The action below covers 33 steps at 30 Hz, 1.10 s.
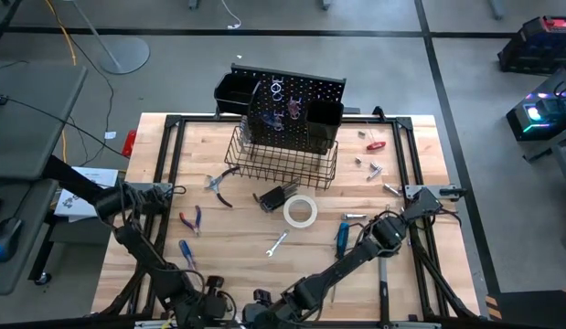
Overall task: Hang tools onto peg board
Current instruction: Hang the wrench on the peg board
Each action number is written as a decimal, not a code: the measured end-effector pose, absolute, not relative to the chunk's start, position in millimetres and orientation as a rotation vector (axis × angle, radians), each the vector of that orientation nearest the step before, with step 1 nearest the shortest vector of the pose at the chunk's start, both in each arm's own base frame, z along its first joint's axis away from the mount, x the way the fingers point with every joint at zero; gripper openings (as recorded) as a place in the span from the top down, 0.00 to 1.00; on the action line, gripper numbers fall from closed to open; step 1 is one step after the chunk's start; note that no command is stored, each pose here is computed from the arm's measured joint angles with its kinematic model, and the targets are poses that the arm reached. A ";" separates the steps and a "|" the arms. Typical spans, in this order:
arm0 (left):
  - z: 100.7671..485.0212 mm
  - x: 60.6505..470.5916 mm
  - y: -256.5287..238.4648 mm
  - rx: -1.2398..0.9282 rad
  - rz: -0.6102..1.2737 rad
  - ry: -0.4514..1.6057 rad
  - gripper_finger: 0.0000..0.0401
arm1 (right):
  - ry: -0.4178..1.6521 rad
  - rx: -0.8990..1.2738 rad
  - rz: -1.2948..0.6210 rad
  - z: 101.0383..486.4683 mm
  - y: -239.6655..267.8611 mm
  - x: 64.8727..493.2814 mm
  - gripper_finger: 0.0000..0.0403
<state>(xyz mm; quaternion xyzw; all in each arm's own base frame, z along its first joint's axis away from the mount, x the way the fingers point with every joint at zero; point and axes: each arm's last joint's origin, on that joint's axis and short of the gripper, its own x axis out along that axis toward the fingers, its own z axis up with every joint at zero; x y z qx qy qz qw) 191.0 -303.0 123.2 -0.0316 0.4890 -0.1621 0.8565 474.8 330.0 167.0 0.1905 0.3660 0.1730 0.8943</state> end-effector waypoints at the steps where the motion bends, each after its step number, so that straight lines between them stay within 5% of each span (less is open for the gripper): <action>1: 123.6 191.5 -303.8 -0.042 -0.368 1.017 1.00 | 0.750 0.389 0.342 165.6 330.4 474.9 0.46; 12: 123.3 189.4 -305.3 0.129 -0.510 1.008 1.00 | 0.710 0.368 0.355 149.6 346.6 471.0 0.47; 24: 123.0 194.0 -300.8 0.003 -0.360 1.010 1.00 | 0.603 -0.113 0.412 137.8 353.4 467.0 0.57; 33: 127.1 199.6 -303.3 -0.172 -0.308 1.009 1.00 | 0.511 -0.392 0.526 129.5 373.2 455.3 0.55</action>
